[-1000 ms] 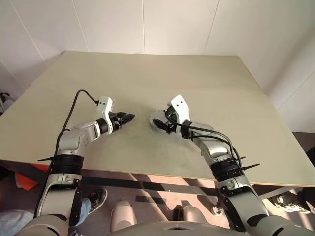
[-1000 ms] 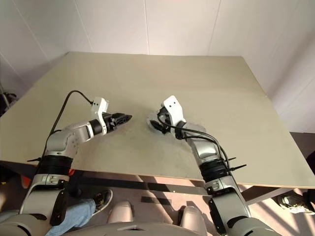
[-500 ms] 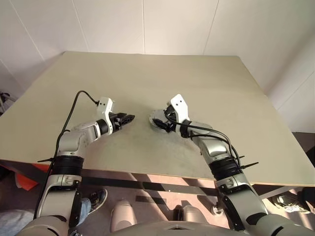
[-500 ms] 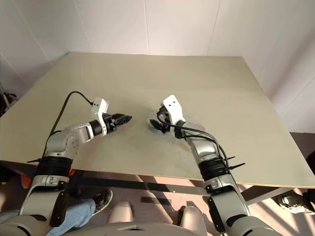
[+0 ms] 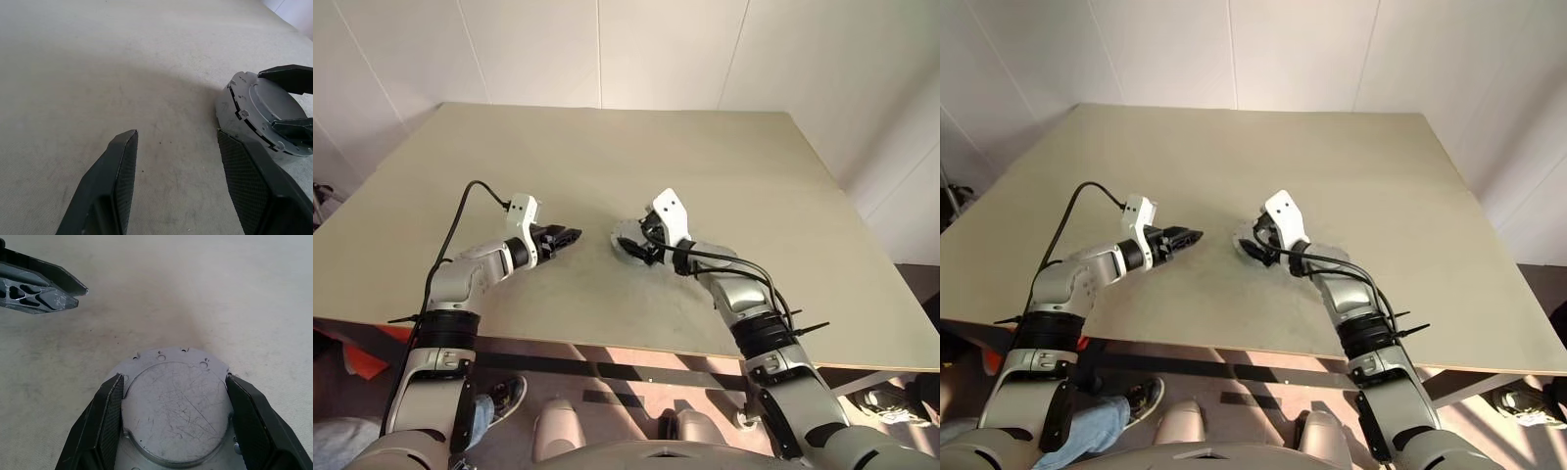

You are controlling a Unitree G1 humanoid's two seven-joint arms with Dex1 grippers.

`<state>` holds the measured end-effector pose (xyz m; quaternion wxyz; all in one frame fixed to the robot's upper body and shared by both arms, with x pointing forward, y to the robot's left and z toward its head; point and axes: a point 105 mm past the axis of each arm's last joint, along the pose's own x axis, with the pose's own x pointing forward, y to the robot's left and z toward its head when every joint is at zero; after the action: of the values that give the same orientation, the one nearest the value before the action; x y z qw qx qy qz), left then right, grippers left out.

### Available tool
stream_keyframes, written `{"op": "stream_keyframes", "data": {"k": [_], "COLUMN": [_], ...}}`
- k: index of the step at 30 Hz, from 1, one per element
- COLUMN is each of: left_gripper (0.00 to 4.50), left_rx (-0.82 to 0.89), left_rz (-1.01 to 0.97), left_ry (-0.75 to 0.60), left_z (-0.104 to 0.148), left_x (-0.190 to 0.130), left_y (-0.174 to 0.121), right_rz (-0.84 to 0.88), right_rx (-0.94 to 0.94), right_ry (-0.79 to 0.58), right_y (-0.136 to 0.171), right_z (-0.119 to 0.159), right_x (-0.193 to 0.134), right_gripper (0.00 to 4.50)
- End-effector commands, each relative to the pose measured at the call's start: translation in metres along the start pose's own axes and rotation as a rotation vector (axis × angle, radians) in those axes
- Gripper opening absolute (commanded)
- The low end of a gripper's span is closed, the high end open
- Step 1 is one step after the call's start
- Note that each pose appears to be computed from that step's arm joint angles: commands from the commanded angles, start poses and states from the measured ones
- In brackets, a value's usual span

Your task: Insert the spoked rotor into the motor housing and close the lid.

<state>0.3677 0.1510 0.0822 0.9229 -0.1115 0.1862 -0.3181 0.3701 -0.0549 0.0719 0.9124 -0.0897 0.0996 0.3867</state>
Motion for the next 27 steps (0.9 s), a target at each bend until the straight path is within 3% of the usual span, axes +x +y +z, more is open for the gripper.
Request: {"op": "stream_keyframes", "data": {"k": [1,12,20,27], "left_gripper": [2.75,2.75,2.75,2.75], "left_rx": [0.033,0.027,0.023,0.022], "left_rz": [-0.017,-0.022,-0.023,-0.026], "left_ry": [-0.032,-0.029,-0.028,-0.027], "left_z": [0.012,0.009,0.008,0.008], "left_x": [-0.001,-0.001,-0.001,-0.001], "left_y": [-0.006,-0.009,-0.01,-0.011], "right_rz": [-0.038,-0.047,-0.047,-0.105], "right_rx": [0.01,0.049,0.058,-0.04], "right_ry": [0.085,0.107,0.17,0.2], "right_y": [-0.008,-0.005,-0.004,-0.015], "right_z": [-0.021,-0.023,-0.04,-0.047], "right_x": [-0.003,0.004,0.002,-0.001], "right_gripper": [3.18,3.18,3.18,3.18]}}
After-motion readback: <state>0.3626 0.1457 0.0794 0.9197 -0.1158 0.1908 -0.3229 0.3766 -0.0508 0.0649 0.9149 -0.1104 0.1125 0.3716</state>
